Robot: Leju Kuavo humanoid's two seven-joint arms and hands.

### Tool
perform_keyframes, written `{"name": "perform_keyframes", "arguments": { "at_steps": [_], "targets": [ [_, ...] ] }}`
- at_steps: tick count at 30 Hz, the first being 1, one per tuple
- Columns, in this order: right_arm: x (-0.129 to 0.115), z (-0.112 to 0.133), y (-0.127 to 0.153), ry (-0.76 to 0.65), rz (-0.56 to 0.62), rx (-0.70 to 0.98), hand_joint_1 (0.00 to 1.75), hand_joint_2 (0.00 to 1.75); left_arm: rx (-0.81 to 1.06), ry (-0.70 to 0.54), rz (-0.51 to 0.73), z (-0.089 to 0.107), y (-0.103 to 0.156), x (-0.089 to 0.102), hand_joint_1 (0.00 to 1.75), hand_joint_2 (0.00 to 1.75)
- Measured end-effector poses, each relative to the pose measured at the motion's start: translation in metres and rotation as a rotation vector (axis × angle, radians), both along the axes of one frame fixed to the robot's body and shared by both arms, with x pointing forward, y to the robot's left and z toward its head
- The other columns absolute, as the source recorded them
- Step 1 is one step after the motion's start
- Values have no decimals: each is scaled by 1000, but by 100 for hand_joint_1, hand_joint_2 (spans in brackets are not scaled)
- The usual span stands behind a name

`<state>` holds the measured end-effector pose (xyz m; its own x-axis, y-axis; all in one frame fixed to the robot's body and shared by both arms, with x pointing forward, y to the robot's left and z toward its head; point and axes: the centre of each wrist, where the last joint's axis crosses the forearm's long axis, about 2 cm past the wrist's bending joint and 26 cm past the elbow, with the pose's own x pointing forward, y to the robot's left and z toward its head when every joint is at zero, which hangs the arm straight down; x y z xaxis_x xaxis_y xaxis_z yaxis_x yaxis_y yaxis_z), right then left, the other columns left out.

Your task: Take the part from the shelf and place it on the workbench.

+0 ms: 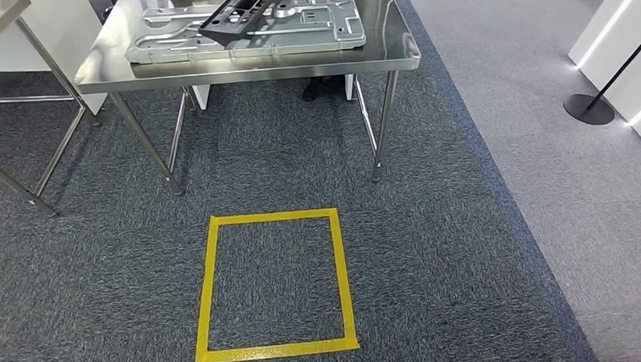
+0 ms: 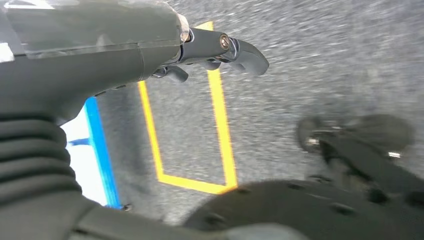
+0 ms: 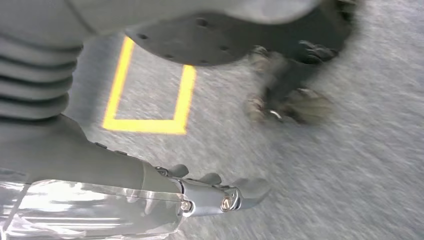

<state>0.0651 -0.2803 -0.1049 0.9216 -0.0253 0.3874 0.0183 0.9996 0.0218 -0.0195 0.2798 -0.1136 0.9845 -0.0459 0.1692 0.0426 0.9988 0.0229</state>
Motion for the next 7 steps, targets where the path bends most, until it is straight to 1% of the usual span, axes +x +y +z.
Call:
{"name": "perform_keyframes", "arguments": {
  "at_steps": [2,3,4,7],
  "targets": [
    [4,1,-4,-12,-2,-6,0,0,-4,18,12,0,2,-8,0,0],
    [3,1,-5,-7,-2,-7,0,0,-5,19,19,0,3,-9,0,0],
    [-2,0,-6,5,-2,-7,0,0,-6,13,27,0,3,-7,0,0],
    [-23,-3,-6,56,-1,-6,0,0,-8,-29,41,1,5,8,0,0]
  ]
}}
